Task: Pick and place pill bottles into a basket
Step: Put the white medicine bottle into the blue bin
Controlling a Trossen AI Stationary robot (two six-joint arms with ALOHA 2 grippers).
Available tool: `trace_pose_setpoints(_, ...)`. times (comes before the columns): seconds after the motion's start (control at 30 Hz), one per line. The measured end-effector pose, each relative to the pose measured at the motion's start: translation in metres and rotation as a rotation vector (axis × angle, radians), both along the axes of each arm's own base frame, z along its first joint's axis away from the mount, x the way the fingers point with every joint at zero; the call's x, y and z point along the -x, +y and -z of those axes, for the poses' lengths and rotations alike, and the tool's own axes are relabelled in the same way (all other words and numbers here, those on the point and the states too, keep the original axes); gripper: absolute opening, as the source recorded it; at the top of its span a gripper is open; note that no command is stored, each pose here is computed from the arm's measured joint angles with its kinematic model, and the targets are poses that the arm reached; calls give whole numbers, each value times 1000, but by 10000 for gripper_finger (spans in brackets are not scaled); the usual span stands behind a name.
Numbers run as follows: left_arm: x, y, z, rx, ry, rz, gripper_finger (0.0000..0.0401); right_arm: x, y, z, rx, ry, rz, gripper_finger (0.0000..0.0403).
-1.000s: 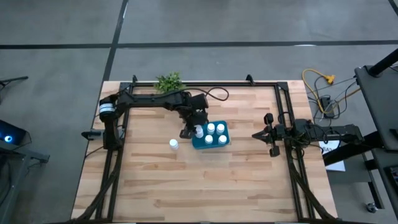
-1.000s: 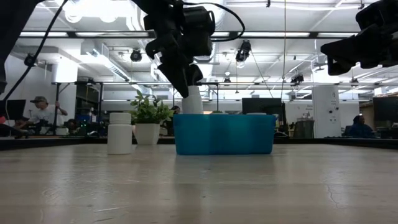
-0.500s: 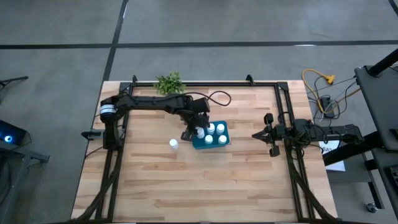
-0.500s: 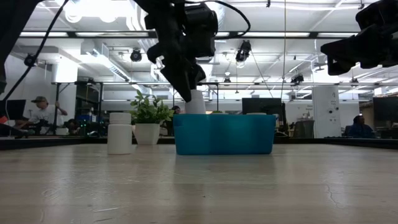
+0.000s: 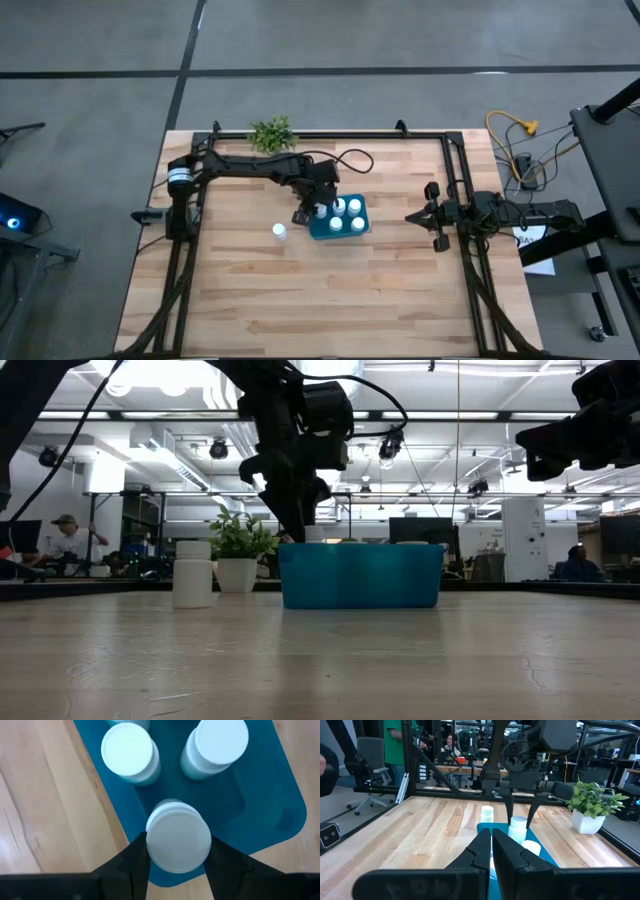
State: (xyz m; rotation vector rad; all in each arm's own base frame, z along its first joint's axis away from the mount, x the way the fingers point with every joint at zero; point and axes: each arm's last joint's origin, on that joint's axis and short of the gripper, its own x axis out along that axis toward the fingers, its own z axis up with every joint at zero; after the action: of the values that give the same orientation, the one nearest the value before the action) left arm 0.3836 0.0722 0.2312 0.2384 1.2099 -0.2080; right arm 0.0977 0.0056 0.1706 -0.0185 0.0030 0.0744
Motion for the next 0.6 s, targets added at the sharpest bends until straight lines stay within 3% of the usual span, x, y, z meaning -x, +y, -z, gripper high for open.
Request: trace_pose_setpoints(0.6, -2, 1, 0, -7, -23, 11, 138, 0, 0, 0, 0, 0, 0, 9)
